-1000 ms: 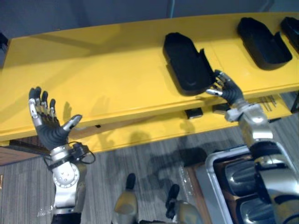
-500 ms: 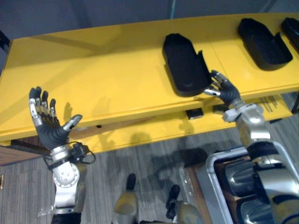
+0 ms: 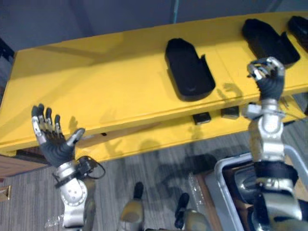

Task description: Walk over and take plastic housings, then place them on the shelf

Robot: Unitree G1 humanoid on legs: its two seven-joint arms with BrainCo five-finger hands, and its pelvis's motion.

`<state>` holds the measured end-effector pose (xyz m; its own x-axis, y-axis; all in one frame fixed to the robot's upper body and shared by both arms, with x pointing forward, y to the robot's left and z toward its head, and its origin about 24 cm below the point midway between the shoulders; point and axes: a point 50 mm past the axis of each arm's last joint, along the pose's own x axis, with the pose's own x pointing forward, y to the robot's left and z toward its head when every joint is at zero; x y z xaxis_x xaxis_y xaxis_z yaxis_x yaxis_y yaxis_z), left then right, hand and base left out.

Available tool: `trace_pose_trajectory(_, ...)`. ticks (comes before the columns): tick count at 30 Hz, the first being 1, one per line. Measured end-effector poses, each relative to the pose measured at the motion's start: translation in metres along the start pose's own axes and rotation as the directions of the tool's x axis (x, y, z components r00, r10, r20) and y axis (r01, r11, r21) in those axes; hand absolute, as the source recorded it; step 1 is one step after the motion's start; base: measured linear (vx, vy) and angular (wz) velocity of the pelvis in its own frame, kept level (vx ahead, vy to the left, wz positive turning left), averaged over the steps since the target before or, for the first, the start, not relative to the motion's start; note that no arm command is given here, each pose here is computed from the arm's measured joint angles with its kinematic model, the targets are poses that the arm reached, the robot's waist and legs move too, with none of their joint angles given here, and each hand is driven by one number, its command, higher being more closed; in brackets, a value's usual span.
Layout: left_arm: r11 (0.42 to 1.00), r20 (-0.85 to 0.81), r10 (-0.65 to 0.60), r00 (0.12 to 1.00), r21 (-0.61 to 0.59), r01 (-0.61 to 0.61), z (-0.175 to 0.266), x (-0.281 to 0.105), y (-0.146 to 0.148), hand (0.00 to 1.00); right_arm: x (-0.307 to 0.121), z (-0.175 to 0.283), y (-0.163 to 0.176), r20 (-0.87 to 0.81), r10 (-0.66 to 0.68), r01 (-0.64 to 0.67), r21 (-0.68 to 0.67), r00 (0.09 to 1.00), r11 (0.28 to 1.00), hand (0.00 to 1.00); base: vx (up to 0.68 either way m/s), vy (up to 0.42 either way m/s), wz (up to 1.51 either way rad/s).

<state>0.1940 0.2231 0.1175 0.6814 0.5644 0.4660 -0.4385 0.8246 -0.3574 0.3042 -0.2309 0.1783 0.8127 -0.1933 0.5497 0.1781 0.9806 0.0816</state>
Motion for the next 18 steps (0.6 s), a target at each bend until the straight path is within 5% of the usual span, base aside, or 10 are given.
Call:
trace_pose_trajectory(8, 0.999, -0.022, 0.031, 0.999, 0.012, -0.031, 0.003, -0.011, 0.006, 0.0, -0.08, -0.041, 0.06, -0.238, 0.343, -0.313, 0.155, 0.909, 0.937, 1.0, 0.0, 0.005, -0.1)
trace_pose_trajectory(18, 0.999, -0.067, 0.034, 0.997, 0.017, -0.033, -0.002, -0.02, 0.007, 0.0, -0.106, -0.075, 0.085, -0.382, 0.431, -0.367, 0.232, 0.818, 0.901, 1.0, 0.02, 0.001, -0.02)
